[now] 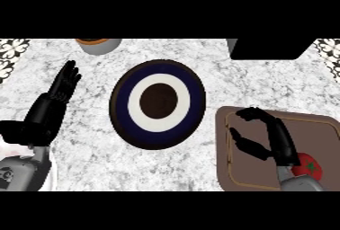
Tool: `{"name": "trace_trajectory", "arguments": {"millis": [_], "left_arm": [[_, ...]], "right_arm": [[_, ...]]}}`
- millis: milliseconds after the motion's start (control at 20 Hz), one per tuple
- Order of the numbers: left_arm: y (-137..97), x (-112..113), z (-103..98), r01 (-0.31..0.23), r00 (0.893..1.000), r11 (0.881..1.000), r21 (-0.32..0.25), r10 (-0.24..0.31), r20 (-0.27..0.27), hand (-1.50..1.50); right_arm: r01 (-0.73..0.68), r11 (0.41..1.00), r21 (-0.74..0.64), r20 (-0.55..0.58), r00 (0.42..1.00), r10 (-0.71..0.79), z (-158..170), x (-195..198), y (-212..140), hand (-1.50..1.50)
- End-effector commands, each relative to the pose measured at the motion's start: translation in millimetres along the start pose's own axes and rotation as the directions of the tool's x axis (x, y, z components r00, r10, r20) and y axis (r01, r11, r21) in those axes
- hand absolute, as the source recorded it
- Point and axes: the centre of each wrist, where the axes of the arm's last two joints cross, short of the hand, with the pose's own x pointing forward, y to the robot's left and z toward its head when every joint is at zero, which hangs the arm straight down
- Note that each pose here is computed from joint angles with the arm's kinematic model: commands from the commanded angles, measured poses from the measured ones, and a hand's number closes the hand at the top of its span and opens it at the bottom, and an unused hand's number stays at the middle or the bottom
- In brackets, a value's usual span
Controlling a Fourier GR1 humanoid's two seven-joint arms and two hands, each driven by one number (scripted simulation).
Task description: Pick the tomato from the tray and place it in the plate
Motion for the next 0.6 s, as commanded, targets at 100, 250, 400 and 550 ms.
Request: {"name": "trace_trajectory", "arguments": {"millis": [100, 250, 400, 550], "left_arm": [[24, 9, 0, -0.005, 1.0, 0.999, 0.037, 0.005, -0.006, 0.0], [12, 22, -20, 0.008, 1.0, 0.999, 0.033, -0.008, -0.001, 0.0], [16, 9, -11, -0.003, 1.0, 1.0, 0.023, 0.004, -0.03, 0.0], [28, 9, 1, 0.015, 1.0, 1.0, 0.025, -0.014, -0.017, 0.0]], "right_arm": [[0.193, 0.966, -0.171, 0.124, 0.977, -0.173, 46, 2, 31, -1.5], [0.185, 0.956, -0.226, 0.18, 0.973, -0.146, 47, -8, 4, -1.5], [0.088, 0.968, -0.235, 0.223, 0.974, -0.035, 50, 36, -41, -1.5], [-0.048, 0.969, -0.242, 0.1, 0.992, 0.074, 62, 55, -68, -1.5]]}}
